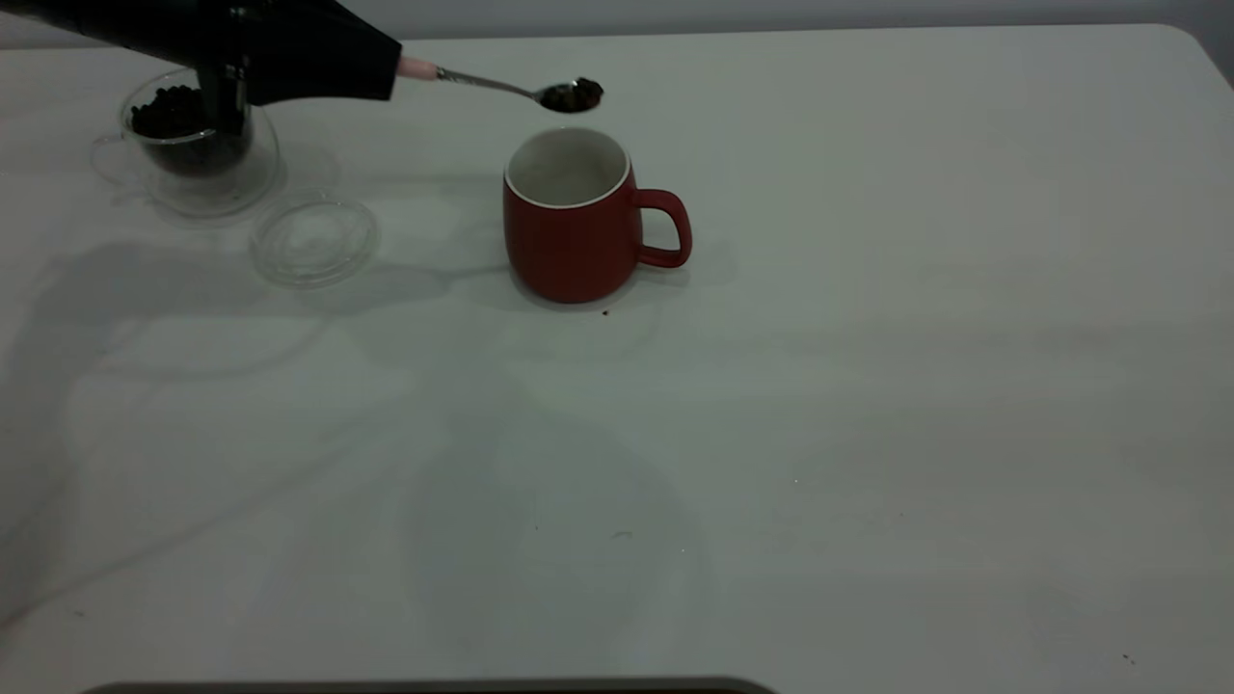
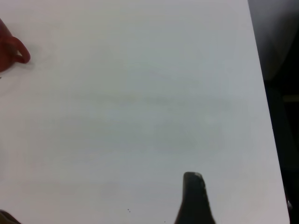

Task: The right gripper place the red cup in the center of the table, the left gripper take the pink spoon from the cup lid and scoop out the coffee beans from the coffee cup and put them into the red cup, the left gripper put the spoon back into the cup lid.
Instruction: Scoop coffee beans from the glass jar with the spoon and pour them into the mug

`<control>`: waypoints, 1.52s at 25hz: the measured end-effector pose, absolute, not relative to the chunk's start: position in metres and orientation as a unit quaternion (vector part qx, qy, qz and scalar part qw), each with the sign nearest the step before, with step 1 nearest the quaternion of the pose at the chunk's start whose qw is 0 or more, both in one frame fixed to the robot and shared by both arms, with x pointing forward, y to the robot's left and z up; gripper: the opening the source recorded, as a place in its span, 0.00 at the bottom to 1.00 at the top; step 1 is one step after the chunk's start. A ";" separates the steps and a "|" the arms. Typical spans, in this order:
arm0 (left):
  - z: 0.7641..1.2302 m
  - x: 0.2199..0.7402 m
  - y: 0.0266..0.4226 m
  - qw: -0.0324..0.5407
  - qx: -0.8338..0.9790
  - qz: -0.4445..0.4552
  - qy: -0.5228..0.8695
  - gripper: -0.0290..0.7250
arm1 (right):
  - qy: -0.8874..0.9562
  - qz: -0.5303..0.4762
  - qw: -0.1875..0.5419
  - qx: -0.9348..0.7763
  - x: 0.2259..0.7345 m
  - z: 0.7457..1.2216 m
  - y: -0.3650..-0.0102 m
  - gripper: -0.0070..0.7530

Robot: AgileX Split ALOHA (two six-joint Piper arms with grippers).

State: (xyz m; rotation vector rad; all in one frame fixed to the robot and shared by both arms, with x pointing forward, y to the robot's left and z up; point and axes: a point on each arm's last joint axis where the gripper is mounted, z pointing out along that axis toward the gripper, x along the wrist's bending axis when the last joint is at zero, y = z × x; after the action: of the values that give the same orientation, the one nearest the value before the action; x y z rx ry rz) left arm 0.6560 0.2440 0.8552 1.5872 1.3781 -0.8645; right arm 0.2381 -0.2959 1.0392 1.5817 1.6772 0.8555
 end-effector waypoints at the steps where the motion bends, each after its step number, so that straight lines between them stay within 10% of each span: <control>1: 0.853 0.656 0.243 0.419 0.635 -0.342 0.552 0.19 | 0.643 0.328 0.335 0.606 0.238 1.039 -0.296 0.79; 25: 0.840 0.662 0.234 0.461 0.793 -0.157 0.367 0.19 | 0.643 0.328 0.335 0.606 0.238 1.039 -0.296 0.79; 38: 0.883 0.654 0.265 0.448 0.729 -0.181 0.485 0.19 | 0.643 0.328 0.335 0.606 0.238 1.039 -0.296 0.79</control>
State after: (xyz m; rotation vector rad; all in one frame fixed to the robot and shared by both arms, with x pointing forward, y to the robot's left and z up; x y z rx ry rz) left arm 0.6536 0.2645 0.8831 1.8034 1.1996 -0.4477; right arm 0.2381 -0.2959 1.0392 1.5816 1.6770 0.8557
